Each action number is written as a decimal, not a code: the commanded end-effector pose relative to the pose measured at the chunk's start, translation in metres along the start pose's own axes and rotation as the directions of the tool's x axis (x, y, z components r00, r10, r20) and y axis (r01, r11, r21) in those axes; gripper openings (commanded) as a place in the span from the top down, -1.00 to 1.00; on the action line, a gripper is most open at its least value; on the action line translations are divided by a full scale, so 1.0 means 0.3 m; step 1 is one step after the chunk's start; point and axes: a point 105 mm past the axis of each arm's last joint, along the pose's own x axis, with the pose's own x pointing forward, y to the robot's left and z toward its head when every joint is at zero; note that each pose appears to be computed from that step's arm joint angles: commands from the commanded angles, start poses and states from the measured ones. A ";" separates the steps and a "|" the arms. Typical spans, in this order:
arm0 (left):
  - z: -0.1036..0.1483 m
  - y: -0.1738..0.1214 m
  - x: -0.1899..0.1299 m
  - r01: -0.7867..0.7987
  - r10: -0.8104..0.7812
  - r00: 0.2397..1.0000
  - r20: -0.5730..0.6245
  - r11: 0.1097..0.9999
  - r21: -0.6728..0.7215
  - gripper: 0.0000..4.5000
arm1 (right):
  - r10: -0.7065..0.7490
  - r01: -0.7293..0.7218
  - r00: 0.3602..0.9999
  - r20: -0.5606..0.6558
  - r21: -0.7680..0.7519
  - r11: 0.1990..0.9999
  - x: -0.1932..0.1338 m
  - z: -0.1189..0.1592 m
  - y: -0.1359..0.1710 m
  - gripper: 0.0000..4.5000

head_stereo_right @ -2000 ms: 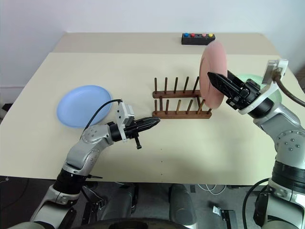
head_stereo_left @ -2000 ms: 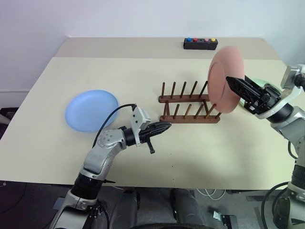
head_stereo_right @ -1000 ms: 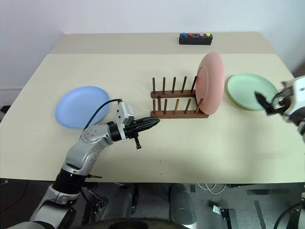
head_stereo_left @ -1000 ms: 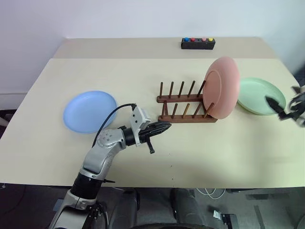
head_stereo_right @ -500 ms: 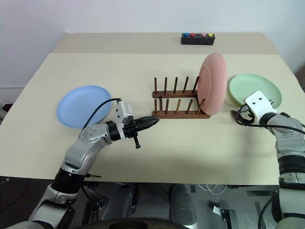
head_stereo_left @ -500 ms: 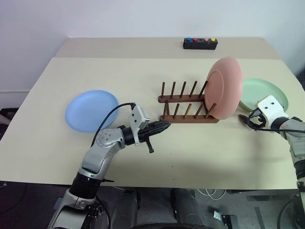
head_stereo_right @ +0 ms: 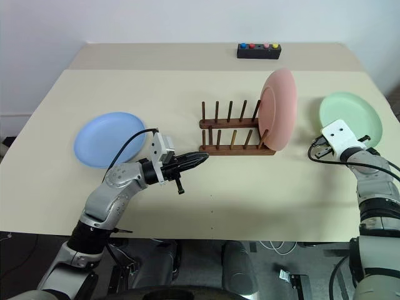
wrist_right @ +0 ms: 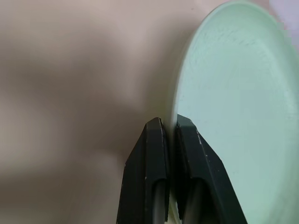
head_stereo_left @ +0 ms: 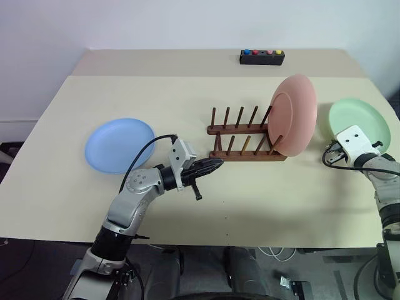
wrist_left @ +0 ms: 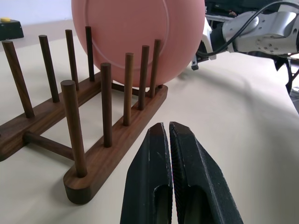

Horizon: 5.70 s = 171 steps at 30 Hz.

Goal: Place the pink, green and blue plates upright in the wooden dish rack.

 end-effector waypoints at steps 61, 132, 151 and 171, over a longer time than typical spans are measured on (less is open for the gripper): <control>0.051 0.054 -0.119 -0.067 0.068 0.996 0.066 0.998 -0.013 0.95 | 0.132 -0.883 0.435 0.891 0.393 0.256 -0.439 0.829 0.220 0.98; -0.001 0.531 -0.828 -0.989 0.933 0.133 -0.333 0.101 -0.112 -0.98 | 0.637 -0.791 0.233 0.735 -0.239 0.564 -0.466 0.915 0.469 -0.36; 0.302 0.567 -0.604 -0.928 0.954 0.256 0.158 0.288 -0.238 0.97 | 0.572 -0.682 0.381 0.727 -0.196 0.704 -0.388 0.906 0.452 -0.36; 0.580 0.391 -0.272 -0.902 0.776 0.369 0.512 0.431 -0.003 0.97 | 0.537 -0.153 0.402 0.742 -0.524 0.838 -0.342 1.038 0.600 -0.36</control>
